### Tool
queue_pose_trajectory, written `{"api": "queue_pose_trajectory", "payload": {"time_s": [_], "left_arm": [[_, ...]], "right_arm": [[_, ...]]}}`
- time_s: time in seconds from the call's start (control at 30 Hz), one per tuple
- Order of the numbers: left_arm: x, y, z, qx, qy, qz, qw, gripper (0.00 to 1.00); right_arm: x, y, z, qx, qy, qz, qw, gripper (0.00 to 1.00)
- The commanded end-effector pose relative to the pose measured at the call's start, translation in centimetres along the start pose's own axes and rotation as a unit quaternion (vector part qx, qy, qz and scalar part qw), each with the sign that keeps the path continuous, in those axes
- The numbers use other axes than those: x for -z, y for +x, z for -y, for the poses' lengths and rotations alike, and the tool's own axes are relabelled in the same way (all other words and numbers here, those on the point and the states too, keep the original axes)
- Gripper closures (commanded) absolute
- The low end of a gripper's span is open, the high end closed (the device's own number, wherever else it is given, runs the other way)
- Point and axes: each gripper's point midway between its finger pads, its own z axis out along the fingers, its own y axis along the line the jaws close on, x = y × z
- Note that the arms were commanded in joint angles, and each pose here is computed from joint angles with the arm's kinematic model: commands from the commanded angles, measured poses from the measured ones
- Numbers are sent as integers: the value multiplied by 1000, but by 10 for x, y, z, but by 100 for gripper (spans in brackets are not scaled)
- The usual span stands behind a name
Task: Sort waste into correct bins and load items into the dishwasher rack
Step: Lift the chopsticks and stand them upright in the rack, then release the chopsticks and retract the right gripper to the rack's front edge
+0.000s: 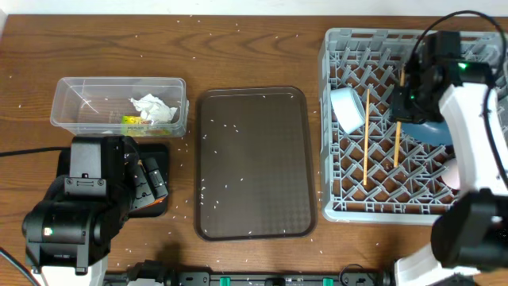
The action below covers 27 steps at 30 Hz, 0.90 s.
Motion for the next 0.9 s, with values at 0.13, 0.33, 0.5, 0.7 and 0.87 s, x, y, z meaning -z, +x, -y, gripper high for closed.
{"api": "queue_pose_trajectory", "payload": {"time_s": [0.13,0.33,0.5,0.7,0.87], "left_arm": [[4,-4,-3,8,-5,9,1000,2],[4,-4,-3,8,-5,9,1000,2],[4,-4,-3,8,-5,9,1000,2],[4,-4,-3,8,-5,9,1000,2],[4,-4,-3,8,-5,9,1000,2]], "right_arm": [[-18,8,-10,15,-18,-34,999,62],[44,6,-33,26,-45,44,998,55],[121,22,-74,43,-131,131,982,43],[197,61,-109,94,-204,215,950,1],[229,103,-110,121,-221,237,938,1]]}}
